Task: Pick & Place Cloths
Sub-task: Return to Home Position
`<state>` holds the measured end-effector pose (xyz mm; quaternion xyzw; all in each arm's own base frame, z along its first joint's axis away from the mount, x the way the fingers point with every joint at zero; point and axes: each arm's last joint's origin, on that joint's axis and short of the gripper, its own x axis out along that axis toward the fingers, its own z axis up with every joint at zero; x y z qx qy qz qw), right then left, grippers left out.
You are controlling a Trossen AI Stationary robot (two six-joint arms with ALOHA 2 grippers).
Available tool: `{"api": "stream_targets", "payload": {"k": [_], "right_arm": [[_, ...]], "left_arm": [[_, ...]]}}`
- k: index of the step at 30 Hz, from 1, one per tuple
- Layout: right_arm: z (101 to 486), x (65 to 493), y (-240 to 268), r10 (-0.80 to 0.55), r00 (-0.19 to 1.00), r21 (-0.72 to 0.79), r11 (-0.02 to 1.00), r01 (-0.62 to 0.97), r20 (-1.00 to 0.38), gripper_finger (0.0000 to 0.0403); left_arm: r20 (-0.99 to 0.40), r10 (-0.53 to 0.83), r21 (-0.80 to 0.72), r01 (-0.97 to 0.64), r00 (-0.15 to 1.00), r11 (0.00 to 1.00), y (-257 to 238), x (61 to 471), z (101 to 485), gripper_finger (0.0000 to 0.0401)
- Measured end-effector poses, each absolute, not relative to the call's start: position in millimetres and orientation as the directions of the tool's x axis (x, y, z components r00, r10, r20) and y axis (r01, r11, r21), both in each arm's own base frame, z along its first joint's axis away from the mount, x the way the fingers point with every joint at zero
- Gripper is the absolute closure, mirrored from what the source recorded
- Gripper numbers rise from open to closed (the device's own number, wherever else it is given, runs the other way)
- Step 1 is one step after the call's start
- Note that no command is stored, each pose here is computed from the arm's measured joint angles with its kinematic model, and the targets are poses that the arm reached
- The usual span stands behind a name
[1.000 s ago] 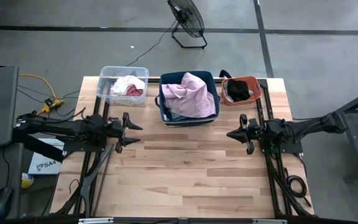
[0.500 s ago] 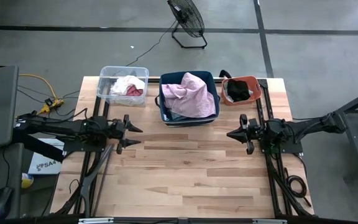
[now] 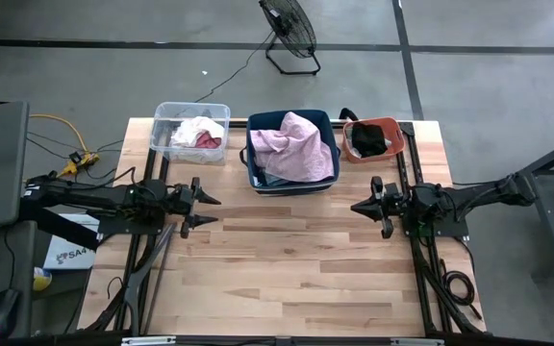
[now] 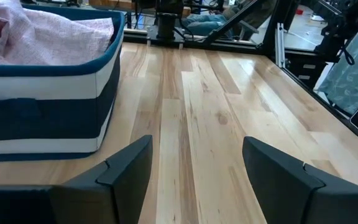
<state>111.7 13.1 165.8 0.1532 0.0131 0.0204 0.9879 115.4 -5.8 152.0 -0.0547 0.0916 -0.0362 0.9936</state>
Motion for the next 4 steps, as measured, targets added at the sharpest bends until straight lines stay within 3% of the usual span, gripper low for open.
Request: {"api": "stream_targets", "payload": {"k": [4], "right_arm": [[165.8,111.7,13.1,0.044,0.999,0.303,0.952,-0.036,-0.020,0.0400]], "left_arm": [[-0.178,-0.082,-0.115,0.062,0.981,0.991,-5.8,115.4,152.0,0.0158]]}}
